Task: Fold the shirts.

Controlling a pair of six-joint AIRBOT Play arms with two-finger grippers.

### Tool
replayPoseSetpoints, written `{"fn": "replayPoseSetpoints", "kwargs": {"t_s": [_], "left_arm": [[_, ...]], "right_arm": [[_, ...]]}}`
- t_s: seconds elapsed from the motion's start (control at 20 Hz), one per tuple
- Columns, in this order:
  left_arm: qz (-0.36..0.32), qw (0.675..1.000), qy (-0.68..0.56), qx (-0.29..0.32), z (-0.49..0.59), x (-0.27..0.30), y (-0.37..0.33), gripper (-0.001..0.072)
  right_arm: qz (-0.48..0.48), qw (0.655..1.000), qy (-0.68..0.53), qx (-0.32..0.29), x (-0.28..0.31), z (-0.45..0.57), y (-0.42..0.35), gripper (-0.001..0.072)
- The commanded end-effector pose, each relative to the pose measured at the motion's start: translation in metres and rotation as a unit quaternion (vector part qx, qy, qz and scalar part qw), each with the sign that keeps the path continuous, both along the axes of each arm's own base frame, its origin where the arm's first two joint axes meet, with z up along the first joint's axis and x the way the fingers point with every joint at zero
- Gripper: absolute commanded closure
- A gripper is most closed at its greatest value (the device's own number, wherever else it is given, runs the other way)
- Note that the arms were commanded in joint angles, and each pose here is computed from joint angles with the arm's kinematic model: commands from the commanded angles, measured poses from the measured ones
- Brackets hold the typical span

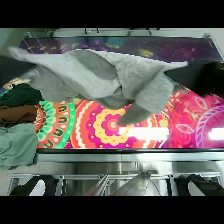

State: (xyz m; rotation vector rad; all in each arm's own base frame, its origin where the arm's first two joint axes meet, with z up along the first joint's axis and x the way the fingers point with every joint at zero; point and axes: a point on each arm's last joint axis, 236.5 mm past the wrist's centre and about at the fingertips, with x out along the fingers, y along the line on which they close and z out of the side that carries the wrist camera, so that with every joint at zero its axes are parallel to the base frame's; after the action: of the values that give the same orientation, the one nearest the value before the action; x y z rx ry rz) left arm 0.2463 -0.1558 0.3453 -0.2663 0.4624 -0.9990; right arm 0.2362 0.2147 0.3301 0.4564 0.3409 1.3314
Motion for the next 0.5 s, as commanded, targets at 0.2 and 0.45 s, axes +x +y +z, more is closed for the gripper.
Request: {"fn": "replayPoseSetpoints", "kwargs": {"t_s": [0.2,0.45], "left_arm": [[0.021,0.991,0.129,0.014,-0.077,0.019,0.013,0.0688],[0.003,0.970,0.245,-0.006,-0.212,0.108,-0.003,0.0688]], "right_arm": [[-0.139,0.982,0.091,-0.092,0.045,-0.078,-0.027,0.0701],[-0.230,0.934,0.252,-0.107,0.132,-0.227,-0.060,0.0686]]}}
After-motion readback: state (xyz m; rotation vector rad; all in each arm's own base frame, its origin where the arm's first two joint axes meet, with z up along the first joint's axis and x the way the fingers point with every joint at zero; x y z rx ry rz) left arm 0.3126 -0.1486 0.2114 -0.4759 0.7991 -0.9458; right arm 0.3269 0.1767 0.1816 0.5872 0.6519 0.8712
